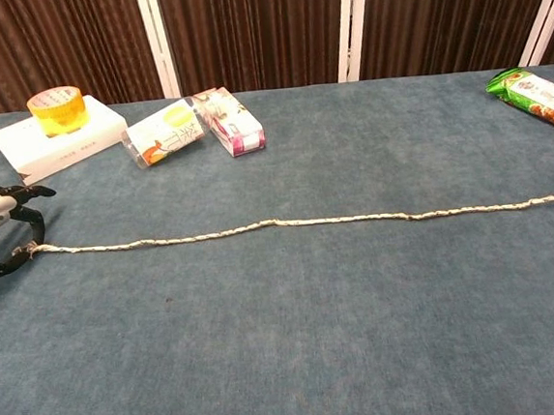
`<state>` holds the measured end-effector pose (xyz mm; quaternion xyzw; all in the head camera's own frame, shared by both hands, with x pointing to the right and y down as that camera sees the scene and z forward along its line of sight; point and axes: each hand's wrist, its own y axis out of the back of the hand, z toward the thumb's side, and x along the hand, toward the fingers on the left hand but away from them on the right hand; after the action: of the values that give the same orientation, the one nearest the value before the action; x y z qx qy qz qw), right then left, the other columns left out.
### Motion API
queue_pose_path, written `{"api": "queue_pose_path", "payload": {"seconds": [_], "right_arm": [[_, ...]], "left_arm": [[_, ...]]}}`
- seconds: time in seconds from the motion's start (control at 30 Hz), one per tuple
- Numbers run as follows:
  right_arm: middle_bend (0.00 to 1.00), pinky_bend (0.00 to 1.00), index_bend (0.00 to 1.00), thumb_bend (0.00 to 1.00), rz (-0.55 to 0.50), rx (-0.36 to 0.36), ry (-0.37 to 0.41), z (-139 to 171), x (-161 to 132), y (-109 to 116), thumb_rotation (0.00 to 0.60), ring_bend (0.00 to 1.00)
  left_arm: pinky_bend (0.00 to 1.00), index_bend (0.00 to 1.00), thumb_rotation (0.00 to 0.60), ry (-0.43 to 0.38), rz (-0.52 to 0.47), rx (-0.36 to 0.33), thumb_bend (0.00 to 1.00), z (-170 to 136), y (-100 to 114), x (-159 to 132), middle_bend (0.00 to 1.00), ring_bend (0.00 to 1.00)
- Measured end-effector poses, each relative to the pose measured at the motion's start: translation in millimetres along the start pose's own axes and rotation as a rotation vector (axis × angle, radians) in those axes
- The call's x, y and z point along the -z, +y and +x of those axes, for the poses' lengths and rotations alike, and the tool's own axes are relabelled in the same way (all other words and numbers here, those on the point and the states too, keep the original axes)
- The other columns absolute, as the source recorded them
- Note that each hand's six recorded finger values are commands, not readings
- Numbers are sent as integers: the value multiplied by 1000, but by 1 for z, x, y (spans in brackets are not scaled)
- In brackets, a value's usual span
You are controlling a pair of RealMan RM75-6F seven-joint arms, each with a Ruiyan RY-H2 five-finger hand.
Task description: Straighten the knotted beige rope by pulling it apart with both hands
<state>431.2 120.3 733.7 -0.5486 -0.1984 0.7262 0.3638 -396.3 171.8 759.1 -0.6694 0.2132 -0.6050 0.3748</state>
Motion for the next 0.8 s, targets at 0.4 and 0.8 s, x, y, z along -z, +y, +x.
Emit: {"api": "queue_pose_path", "payload": {"seconds": [0.4,0.8], "right_arm": [[0,0,192,537,34,-44,-10,2,2,-6,600,0],[0,0,43,496,-77,41,14,30,10,19,600,0]], "left_arm": [[103,0,600,3,-18,5,410,-4,3,2,0,0],[107,0,600,-11,-115,-111,386,-38,45,13,0,0]]}}
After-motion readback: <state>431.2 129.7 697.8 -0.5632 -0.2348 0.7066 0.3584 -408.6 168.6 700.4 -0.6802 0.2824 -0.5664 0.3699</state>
